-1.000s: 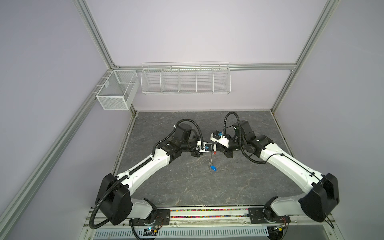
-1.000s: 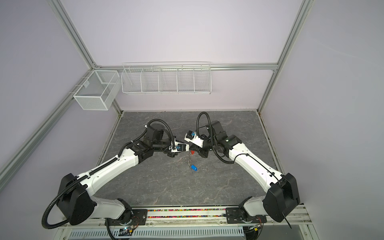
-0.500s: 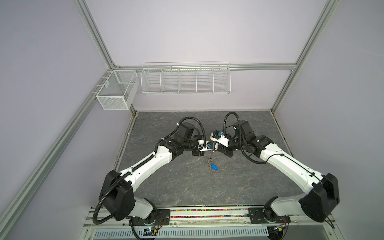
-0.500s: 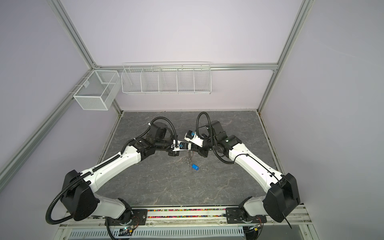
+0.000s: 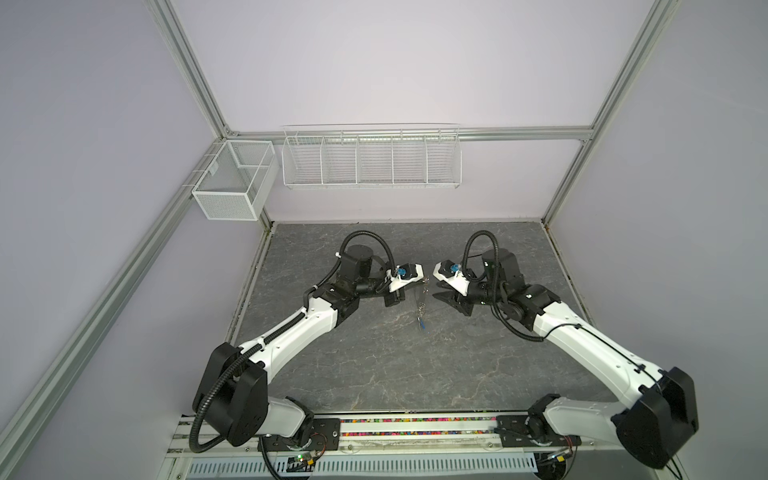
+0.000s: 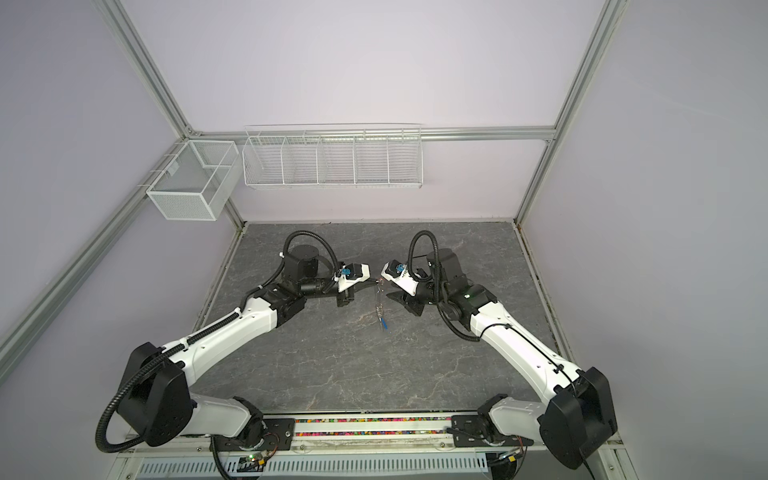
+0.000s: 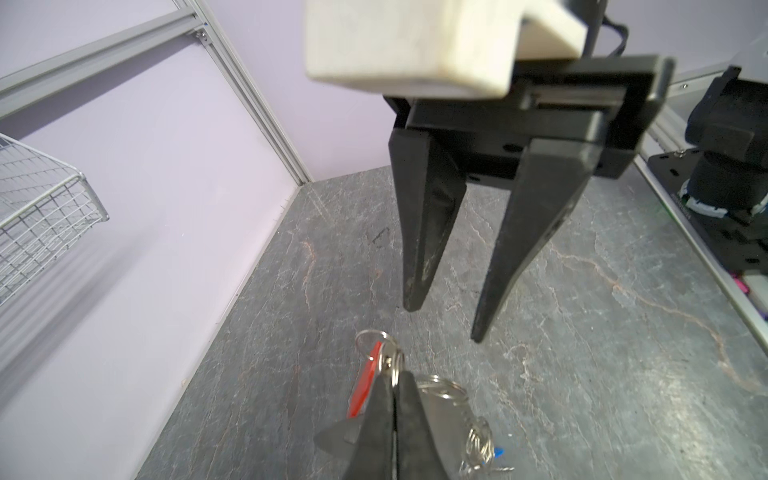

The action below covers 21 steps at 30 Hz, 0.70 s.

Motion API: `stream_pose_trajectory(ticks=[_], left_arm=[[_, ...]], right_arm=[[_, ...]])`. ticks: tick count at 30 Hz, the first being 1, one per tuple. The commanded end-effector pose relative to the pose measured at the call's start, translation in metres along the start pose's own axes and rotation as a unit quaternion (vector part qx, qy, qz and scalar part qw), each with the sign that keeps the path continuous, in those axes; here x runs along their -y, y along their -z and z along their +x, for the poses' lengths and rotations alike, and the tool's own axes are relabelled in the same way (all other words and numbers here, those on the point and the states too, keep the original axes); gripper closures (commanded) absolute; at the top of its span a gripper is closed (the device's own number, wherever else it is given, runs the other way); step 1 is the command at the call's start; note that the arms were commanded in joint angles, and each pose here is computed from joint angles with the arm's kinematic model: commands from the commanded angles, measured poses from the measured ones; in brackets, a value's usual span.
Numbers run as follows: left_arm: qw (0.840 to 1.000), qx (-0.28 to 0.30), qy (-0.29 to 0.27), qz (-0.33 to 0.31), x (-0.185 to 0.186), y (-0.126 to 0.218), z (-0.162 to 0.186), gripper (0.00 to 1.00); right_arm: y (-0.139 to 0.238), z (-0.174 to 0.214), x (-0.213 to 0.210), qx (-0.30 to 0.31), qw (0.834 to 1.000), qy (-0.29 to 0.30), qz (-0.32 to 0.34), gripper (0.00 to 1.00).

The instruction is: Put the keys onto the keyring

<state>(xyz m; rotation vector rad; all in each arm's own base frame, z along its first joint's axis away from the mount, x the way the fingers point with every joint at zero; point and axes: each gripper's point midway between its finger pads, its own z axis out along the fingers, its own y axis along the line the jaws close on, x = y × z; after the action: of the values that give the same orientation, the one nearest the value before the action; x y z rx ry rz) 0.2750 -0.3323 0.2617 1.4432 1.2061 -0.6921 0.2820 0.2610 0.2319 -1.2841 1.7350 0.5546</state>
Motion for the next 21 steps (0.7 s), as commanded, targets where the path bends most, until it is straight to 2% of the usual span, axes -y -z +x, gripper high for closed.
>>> stream_pose_trajectory(ticks=[1, 7, 12, 21], left_arm=[[0.998, 0.058, -0.005, -0.003, -0.003, 0.008, -0.03, 1.0], [0.998, 0.064, -0.005, 0.015, 0.004, 0.009, -0.031, 1.0], [0.997, 0.067, -0.005, 0.029, 0.009, 0.01, -0.032, 1.0], [0.997, 0.064, -0.006, 0.038, 0.011, 0.01, -0.031, 1.0]], right_arm=[[0.0, -0.013, 0.007, 0.024, 1.0, 0.001, 0.015, 0.64], [-0.006, -0.018, 0.018, 0.019, 0.999, 0.017, 0.047, 0.64], [-0.007, -0.019, 0.019, 0.016, 0.998, 0.034, 0.047, 0.64], [-0.009, -0.033, 0.019, 0.043, 0.997, 0.041, 0.038, 0.72]])
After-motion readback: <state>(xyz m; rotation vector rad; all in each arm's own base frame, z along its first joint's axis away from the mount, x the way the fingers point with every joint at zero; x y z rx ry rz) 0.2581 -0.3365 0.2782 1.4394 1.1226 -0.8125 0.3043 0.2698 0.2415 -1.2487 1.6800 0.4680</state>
